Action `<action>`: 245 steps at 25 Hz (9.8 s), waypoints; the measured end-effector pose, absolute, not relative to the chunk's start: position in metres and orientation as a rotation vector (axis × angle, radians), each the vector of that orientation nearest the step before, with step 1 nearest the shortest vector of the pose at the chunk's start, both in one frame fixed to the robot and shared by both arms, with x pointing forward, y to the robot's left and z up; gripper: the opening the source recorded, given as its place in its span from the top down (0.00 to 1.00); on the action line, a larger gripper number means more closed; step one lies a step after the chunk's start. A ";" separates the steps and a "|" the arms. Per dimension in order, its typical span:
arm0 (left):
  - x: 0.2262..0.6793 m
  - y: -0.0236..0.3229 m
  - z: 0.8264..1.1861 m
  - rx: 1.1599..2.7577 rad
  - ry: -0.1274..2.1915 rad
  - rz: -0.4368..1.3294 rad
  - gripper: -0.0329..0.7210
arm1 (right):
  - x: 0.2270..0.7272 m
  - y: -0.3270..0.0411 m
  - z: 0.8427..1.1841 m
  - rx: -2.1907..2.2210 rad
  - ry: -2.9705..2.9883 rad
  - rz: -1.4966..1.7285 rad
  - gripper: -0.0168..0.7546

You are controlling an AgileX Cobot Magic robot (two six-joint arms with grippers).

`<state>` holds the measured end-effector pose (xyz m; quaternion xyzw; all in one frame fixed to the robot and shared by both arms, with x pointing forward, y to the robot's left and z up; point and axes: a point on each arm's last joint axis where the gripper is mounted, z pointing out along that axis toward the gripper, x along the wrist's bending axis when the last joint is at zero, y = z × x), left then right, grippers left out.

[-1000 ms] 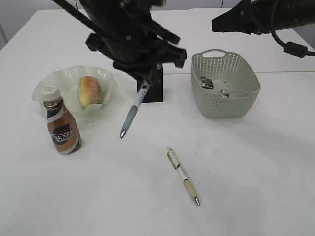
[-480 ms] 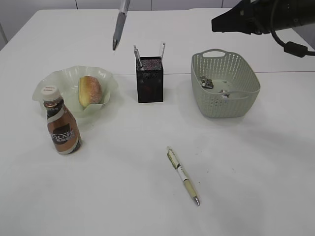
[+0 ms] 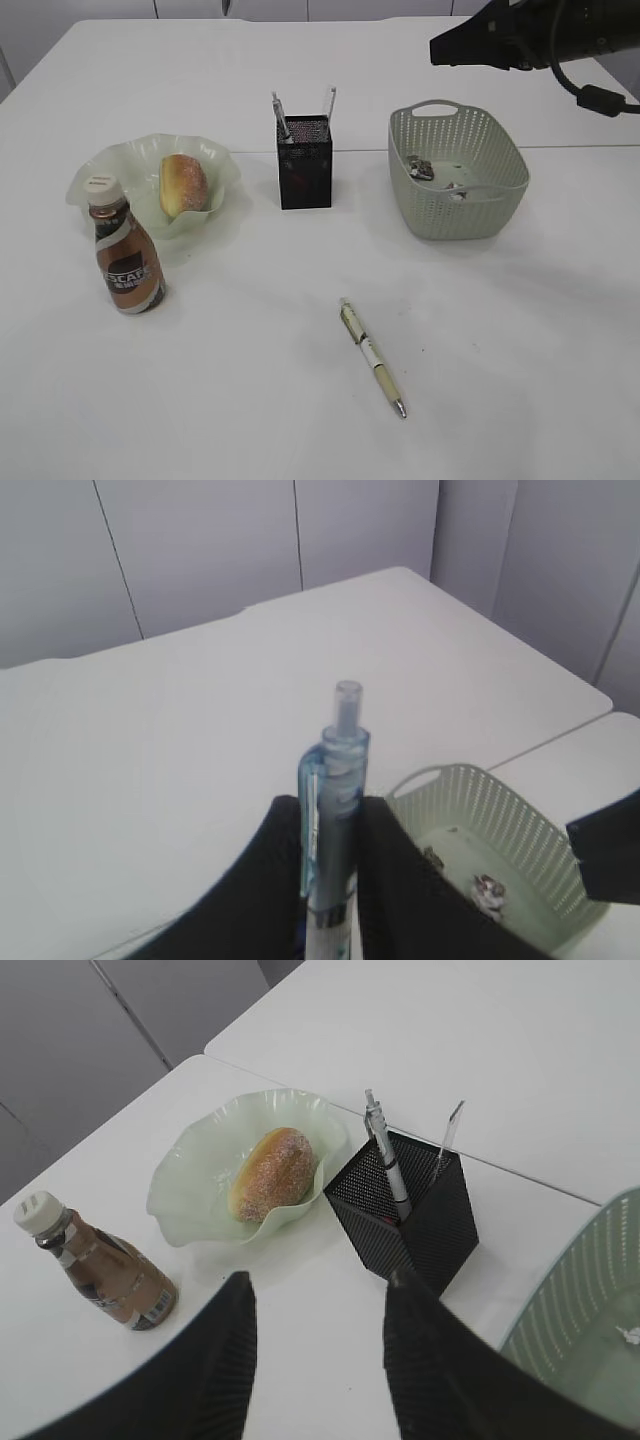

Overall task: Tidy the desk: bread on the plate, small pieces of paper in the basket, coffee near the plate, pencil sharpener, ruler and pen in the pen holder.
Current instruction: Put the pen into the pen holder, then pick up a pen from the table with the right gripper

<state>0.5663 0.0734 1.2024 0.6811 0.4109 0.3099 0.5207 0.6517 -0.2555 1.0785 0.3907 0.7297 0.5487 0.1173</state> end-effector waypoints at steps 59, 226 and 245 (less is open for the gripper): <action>0.710 0.052 0.982 1.414 0.959 0.620 0.83 | 0.661 -0.265 1.078 1.179 2.015 1.490 0.57; 0.652 0.042 1.053 1.741 1.180 0.574 0.49 | 0.545 -0.229 0.973 0.873 2.142 0.270 0.22; 0.614 0.069 1.111 1.773 1.348 0.497 0.49 | 0.520 -0.194 0.983 1.305 2.256 0.109 0.22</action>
